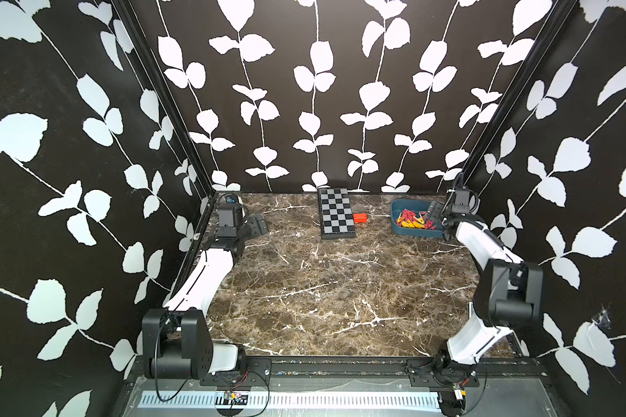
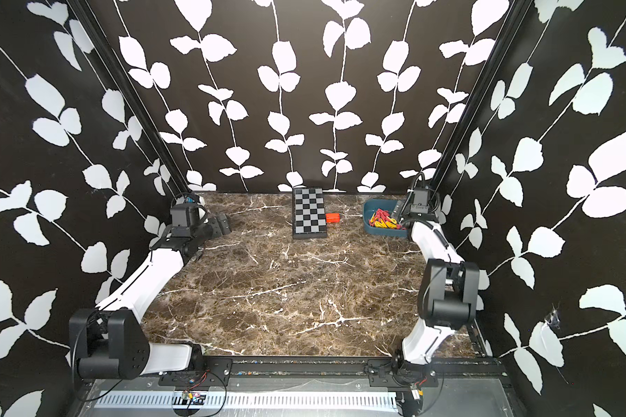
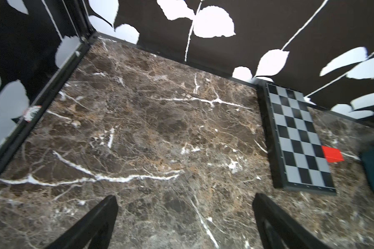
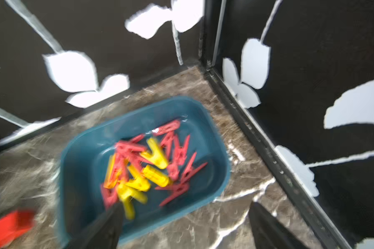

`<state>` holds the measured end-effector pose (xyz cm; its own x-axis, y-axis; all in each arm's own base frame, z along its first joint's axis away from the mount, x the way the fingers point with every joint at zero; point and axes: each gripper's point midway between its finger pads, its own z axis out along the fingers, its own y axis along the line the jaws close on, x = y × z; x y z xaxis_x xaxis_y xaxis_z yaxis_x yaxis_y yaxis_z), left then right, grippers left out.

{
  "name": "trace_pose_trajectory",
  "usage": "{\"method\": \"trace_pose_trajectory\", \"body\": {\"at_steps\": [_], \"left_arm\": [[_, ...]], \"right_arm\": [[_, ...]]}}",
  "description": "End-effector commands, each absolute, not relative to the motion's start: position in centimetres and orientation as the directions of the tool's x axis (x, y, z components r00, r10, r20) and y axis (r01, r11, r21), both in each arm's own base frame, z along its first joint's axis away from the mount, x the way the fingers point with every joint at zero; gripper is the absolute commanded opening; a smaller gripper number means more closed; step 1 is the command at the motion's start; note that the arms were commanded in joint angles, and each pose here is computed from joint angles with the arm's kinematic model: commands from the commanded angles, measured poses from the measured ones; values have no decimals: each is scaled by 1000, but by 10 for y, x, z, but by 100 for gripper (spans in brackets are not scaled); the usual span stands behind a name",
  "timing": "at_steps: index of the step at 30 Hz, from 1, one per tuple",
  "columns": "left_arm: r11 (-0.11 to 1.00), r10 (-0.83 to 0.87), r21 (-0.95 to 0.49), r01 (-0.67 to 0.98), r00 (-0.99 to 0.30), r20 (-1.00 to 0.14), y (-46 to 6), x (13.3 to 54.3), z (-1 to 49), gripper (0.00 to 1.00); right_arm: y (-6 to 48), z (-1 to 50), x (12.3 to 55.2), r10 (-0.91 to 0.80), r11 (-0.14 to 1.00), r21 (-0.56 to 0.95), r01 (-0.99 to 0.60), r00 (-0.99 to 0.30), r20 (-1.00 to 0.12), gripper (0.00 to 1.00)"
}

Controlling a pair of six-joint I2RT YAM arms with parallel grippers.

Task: Take the clothespins out of the storage box
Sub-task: Move the storage box to the center of the board.

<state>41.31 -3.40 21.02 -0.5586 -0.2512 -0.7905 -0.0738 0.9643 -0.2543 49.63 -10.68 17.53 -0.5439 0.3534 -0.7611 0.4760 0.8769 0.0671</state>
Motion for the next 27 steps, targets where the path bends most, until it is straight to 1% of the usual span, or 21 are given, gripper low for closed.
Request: {"method": "trace_pose_trajectory", "body": {"at_steps": [1,6,11,13,16,19,21,24,25,27], "left_arm": [[959,-235,-285,0,-563,-792,-51,402,222,97],[959,-203,-280,45,-580,-789,-67,401,221,95],[960,-179,-271,66,-599,-780,-79,404,218,95],[960,-176,-273,70,-606,-776,-83,406,215,94],[961,-175,-268,63,-614,-770,-84,409,213,94],[960,-172,-270,67,-621,-765,-87,411,212,94],[961,-170,-269,67,-625,-762,-88,412,210,94],[961,-166,-268,69,-630,-759,-89,414,210,94],[961,-165,-267,69,-632,-758,-89,414,209,94],[962,-163,-265,70,-634,-756,-90,415,209,95]], "right_arm": [[-130,159,496,423,844,65,532,-587,-691,80],[-152,139,508,453,822,36,569,-613,-647,73],[-168,113,516,516,803,71,591,-630,-580,62],[-170,103,521,537,803,99,588,-642,-547,59],[-168,89,526,537,813,98,574,-674,-507,58],[-168,80,530,537,817,96,568,-690,-485,54],[-169,74,531,537,819,91,567,-700,-470,48],[-166,66,534,537,824,95,559,-714,-450,46],[-166,64,535,536,825,97,557,-717,-445,44],[-164,62,536,530,831,98,548,-726,-438,37]]}}
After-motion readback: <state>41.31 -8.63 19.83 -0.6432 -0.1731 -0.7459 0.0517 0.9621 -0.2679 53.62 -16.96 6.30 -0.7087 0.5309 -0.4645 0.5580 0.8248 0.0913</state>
